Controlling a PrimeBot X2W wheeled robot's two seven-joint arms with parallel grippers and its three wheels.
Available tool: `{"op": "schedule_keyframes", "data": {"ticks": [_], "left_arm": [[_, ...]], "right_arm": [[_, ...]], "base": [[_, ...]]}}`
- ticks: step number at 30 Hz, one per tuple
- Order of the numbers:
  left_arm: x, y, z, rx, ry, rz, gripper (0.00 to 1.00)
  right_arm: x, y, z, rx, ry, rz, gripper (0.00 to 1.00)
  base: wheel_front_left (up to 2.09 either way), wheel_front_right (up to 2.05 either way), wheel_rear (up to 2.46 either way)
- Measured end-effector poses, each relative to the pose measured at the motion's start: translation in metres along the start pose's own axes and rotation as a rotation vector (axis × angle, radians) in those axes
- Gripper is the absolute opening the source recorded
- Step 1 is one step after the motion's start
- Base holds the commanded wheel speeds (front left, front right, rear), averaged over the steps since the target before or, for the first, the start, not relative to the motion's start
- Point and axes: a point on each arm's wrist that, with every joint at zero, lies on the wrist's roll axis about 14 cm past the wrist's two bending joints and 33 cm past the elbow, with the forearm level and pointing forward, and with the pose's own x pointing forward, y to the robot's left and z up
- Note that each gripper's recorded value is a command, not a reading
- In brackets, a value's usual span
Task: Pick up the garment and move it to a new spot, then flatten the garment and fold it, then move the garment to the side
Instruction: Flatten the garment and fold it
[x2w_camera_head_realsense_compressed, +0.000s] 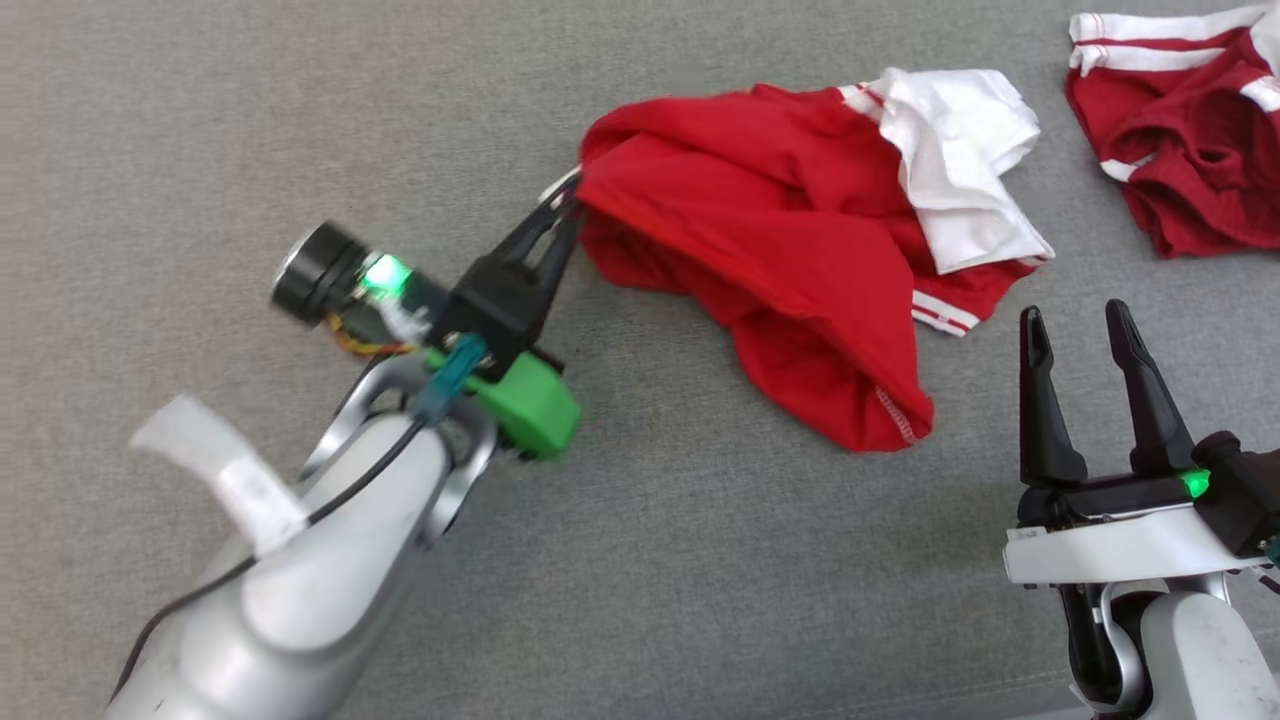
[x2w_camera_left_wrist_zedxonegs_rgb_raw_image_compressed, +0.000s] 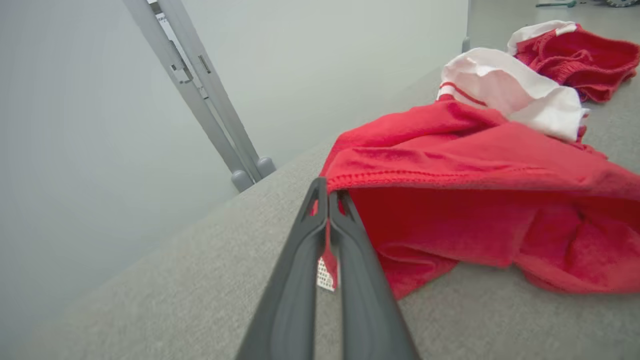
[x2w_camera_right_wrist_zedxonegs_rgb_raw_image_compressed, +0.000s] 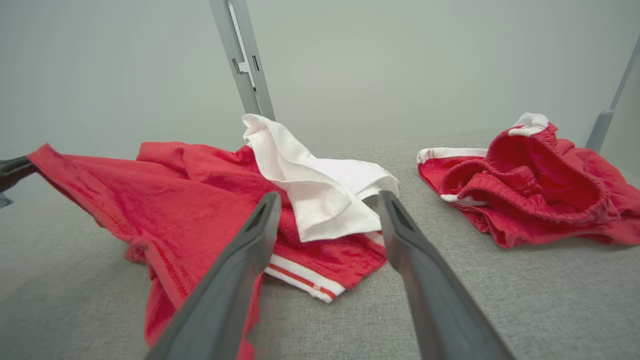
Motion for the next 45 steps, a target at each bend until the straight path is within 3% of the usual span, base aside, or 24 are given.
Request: {"op": "schedule_keyframes", "data": {"ticks": [7, 10, 14, 17, 18, 19, 25, 34, 45], "left_arm": [[-0.085, 0.032, -0.046, -0.146, 0.168, 0.230, 0.00], [-0.121, 0.018, -0.076, -0.252, 0.281, 0.277, 0.00], [-0.155, -0.026, -0.106, -0.416, 0.410, 0.264, 0.00], [-0.163, -0.042, -0.110, -0.492, 0.406, 0.275, 0.03], [-0.161, -0.040, -0.105, -0.510, 0.367, 0.295, 0.72], [-0.158, -0.039, -0.100, -0.514, 0.334, 0.307, 1.00], [-0.154, 0.008, -0.057, -0.459, 0.087, 0.448, 1.00], [-0.181, 0.074, -0.013, -0.334, -0.066, 0.613, 1.00], [-0.193, 0.076, -0.012, -0.297, -0.056, 0.615, 1.00]], "right_arm": [[0.005, 0.008, 0.003, 0.009, -0.010, 0.024, 1.00], [0.008, 0.014, 0.004, 0.013, -0.012, 0.044, 1.00], [0.009, 0.021, 0.006, 0.015, -0.011, 0.063, 1.00], [0.009, 0.024, 0.007, 0.012, -0.008, 0.074, 1.00], [0.009, 0.025, 0.008, 0.011, -0.008, 0.077, 1.00], [0.009, 0.026, 0.008, 0.010, -0.006, 0.079, 1.00], [0.008, 0.036, 0.024, -0.016, -0.034, 0.117, 1.00], [-0.005, 0.044, 0.046, -0.048, -0.052, 0.150, 1.00], [-0.025, 0.038, 0.054, -0.053, -0.050, 0.126, 1.00]], "base": [[0.00, 0.00, 0.00], [0.00, 0.00, 0.00], [0.00, 0.00, 0.00], [0.00, 0.00, 0.00], [0.00, 0.00, 0.00], [0.00, 0.00, 0.00], [0.00, 0.00, 0.00], [0.00, 0.00, 0.00], [0.00, 0.00, 0.00]]}}
